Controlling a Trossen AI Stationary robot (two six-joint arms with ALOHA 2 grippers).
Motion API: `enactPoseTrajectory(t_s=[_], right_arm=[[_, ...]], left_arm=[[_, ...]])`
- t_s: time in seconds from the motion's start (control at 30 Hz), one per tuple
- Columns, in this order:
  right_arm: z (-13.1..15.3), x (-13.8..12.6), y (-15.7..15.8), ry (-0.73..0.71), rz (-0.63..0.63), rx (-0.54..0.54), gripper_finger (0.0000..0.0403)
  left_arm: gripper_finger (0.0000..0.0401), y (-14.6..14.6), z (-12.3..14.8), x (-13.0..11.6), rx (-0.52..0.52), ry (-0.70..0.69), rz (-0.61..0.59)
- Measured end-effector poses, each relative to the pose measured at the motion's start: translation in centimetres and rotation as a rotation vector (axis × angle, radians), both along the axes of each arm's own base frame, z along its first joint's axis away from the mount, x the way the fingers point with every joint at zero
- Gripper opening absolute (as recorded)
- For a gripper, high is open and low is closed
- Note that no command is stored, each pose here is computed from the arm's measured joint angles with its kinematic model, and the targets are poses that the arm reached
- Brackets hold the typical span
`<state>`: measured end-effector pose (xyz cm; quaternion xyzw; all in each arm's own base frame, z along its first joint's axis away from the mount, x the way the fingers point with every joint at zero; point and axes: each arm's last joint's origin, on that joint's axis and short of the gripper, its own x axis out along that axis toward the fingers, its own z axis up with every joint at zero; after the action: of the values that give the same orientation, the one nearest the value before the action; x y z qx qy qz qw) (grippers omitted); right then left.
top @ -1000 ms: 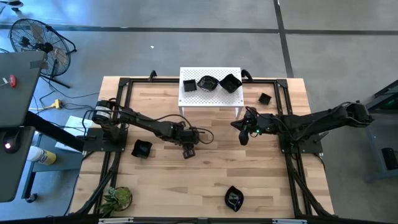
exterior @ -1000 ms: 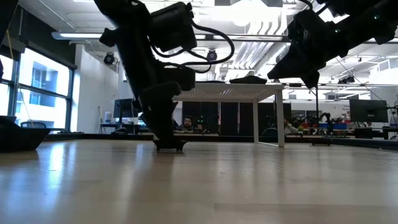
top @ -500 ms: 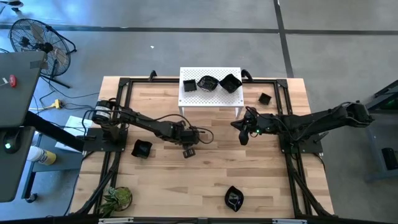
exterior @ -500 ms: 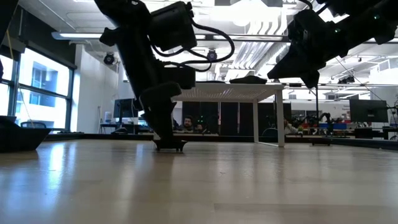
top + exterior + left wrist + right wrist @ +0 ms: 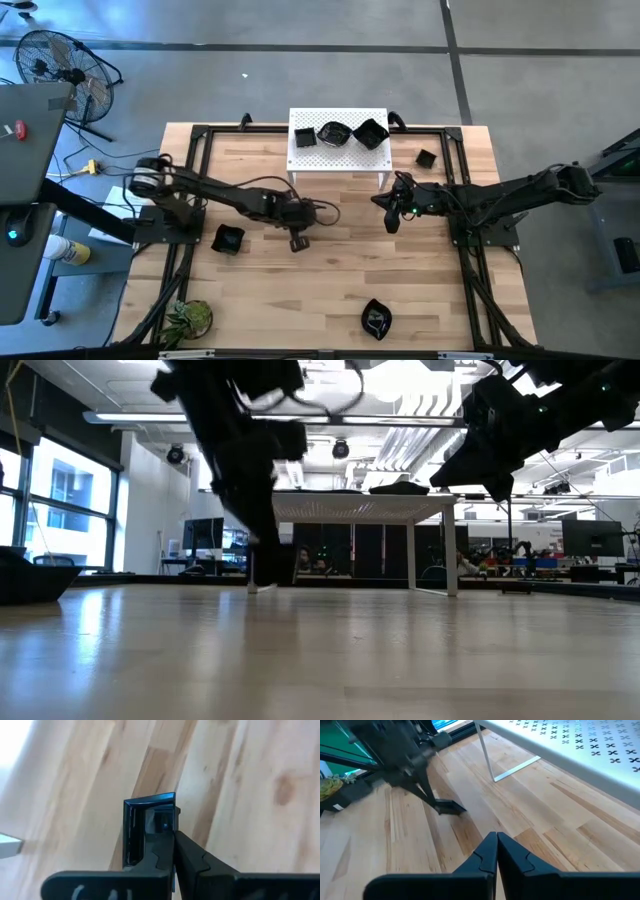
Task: Pick & Place Mini shaped plates
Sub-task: Stack the black square plate on top of the black square plates on the shelf
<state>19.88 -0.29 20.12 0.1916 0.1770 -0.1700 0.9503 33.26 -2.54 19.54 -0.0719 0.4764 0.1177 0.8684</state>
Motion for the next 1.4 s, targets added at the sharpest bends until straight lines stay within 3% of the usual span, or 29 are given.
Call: enactPoseTrajectory(t_s=[0.17, 0.5, 0.8, 1.07, 1.4], right_arm=[[0.0, 0.0, 0.0, -0.001, -0.001, 0.002, 0.0005], [0.0, 0.0, 0.0, -0.001, -0.001, 0.004, 0.0006], [0.0, 0.0, 0.0, -0.002, -0.005, 0.003, 0.0005], [0.1, 0.0, 0.0, -0.007, -0.006, 0.000, 0.0002], [0.1, 0.0, -0.1, -0.004, -0.024, -0.030, 0.0003]], left_arm=[[0.0001, 0.2, 3.8, -1.7, 0.002, -0.097, -0.014], [0.0000, 0.9, 14.1, -4.8, 0.178, -0.376, -0.020], [0.0000, 5.8, 21.1, -5.5, 0.343, -0.400, 0.174], [0.0000, 10.1, 21.5, -5.8, 0.464, -0.344, 0.232], [0.0000, 13.5, 17.4, -2.4, 0.500, -0.160, 0.207]])
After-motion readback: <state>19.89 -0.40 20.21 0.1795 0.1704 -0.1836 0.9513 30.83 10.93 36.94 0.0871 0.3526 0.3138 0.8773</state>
